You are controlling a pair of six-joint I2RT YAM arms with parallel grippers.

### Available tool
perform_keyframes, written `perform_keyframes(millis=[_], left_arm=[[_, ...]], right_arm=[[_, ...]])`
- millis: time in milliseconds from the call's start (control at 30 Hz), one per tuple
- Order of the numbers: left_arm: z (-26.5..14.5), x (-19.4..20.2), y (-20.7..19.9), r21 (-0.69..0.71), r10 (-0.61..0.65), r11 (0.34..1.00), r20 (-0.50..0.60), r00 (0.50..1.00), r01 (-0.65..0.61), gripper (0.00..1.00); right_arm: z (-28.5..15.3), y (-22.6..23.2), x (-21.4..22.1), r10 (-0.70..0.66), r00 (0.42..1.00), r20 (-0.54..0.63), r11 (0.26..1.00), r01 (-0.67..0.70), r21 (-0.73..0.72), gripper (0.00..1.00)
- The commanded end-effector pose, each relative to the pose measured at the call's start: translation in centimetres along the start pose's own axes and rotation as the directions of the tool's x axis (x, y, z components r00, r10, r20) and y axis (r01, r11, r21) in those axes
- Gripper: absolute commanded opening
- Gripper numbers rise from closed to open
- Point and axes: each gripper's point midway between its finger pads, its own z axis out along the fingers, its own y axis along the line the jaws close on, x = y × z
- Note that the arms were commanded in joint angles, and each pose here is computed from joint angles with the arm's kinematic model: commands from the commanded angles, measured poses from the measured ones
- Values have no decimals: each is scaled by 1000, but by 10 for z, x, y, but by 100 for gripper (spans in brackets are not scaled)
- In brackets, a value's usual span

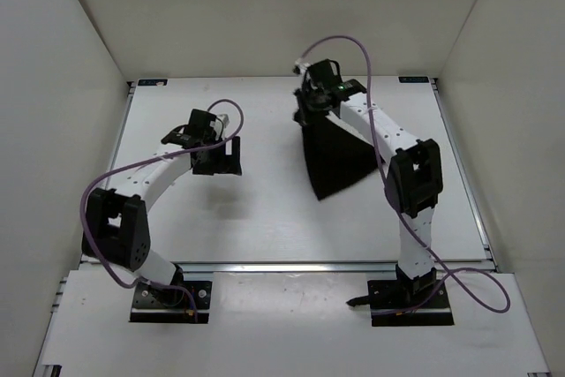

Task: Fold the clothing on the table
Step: Flatten the skirt out

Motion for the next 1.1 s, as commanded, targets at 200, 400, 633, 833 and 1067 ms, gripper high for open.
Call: perform_keyframes(millis=[200, 400, 633, 833, 1067], left_arm=[[-99, -86, 8, -6, -36, 999, 350, 936, 40, 99], [-114, -95, -11, 31, -7, 1000, 398, 918, -5, 98], [-87, -75, -26, 83, 2, 996, 346, 938, -33, 99], [-65, -64, -40, 103, 38, 992, 293, 955, -71, 99], [-31, -25, -83, 153, 103, 979, 204, 974, -136, 99]], right_arm=[[-199, 78, -160, 85, 813, 576, 954, 101, -283, 0], [-115, -2, -50, 249, 891, 381, 958, -169, -231, 0], [-39, -24, 114, 496, 868, 23, 855, -484, -183, 0], [-43, -39, 161, 544, 838, -48, 829, -545, -126, 0], [-54, -38, 189, 514, 852, -97, 849, -522, -81, 7]])
